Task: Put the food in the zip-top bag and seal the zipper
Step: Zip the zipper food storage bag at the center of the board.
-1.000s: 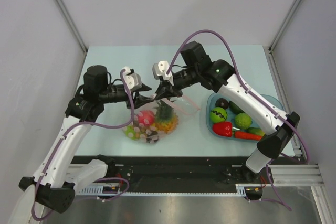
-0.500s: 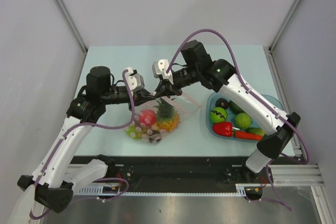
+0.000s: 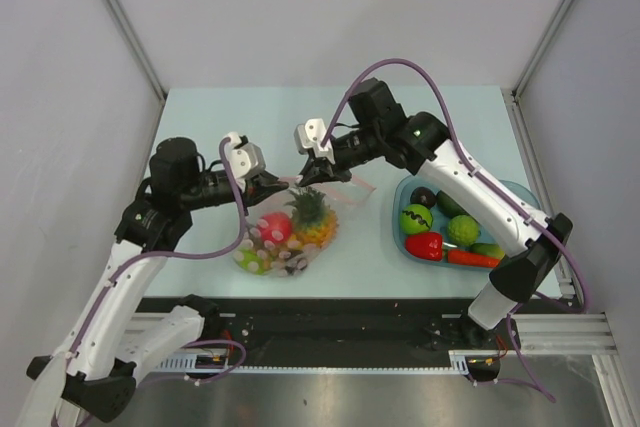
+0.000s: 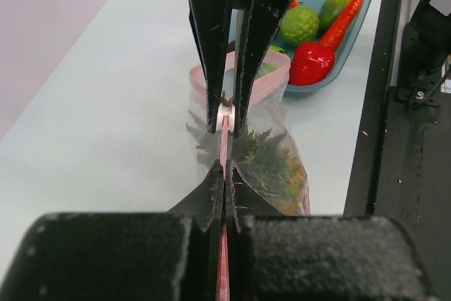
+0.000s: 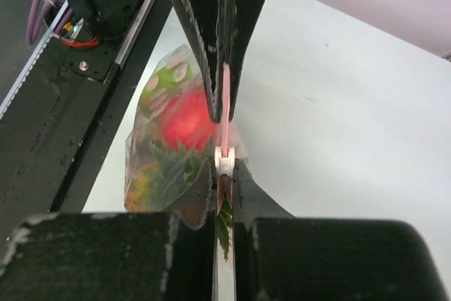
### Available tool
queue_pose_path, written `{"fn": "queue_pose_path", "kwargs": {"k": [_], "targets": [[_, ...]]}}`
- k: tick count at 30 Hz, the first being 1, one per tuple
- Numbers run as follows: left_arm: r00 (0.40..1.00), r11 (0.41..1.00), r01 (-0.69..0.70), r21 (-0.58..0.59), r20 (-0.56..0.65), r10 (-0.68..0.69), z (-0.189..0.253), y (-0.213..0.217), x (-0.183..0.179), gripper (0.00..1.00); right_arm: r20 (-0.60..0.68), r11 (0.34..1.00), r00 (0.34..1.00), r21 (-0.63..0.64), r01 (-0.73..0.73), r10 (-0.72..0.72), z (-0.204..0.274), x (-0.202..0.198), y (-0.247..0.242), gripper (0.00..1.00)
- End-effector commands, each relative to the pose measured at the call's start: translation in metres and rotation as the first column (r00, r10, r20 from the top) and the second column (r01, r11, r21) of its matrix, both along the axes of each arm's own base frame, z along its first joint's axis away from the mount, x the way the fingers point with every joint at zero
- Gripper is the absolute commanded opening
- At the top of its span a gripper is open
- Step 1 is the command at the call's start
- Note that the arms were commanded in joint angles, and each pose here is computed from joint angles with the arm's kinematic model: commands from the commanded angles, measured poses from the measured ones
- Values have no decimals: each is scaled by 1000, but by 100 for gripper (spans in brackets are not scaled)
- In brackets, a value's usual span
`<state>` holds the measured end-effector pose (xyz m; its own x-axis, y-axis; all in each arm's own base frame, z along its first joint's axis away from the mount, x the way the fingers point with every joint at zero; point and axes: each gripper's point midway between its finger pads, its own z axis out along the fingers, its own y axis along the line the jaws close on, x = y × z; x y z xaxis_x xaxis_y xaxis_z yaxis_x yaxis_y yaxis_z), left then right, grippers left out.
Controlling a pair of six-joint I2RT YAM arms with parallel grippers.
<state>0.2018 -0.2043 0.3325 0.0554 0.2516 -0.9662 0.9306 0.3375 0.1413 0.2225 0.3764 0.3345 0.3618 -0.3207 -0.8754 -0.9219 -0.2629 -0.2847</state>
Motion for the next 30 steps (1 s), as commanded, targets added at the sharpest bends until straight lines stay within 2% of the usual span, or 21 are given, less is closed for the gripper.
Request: {"fn": "queue_pose_path", "kwargs": {"k": [1,14,18,21,22,23,24,26,27,30], "targets": [[986,994,-48,-96,153,62,44,10,0,0,-2,987,995,-129,100,-101,-25,17,-39,0],[963,962,-200,-184,142,227,61,30,23,0,5,943,975,-251,217,-223,-59,35,-105,0],[968,966,-185,-179,134,211,54,29,23,0,16,937,970,-252,240,-244,-57,36,-111,0],[993,993,-28,-112,111,40,41,15,6,1,17,944,969,-221,246,-248,-49,37,-107,0],[991,994,44,-97,130,-31,40,9,-1,9,24,949,971,-203,239,-239,-45,36,-102,0],[991,995,60,-84,121,-49,35,8,1,24,34,954,972,-190,233,-231,-41,34,-98,0],[990,995,72,-70,125,-63,35,8,-1,59,44,958,975,-183,222,-218,-39,32,-93,0],[980,996,84,-12,185,-80,32,6,8,83,67,970,983,-162,182,-173,-32,24,-79,0],[972,996,87,2,219,-85,42,4,10,88,79,974,984,-145,172,-161,-24,22,-73,0],[960,990,122,66,245,-134,43,0,12,86,88,987,988,-90,135,-127,0,16,-50,0]]}}
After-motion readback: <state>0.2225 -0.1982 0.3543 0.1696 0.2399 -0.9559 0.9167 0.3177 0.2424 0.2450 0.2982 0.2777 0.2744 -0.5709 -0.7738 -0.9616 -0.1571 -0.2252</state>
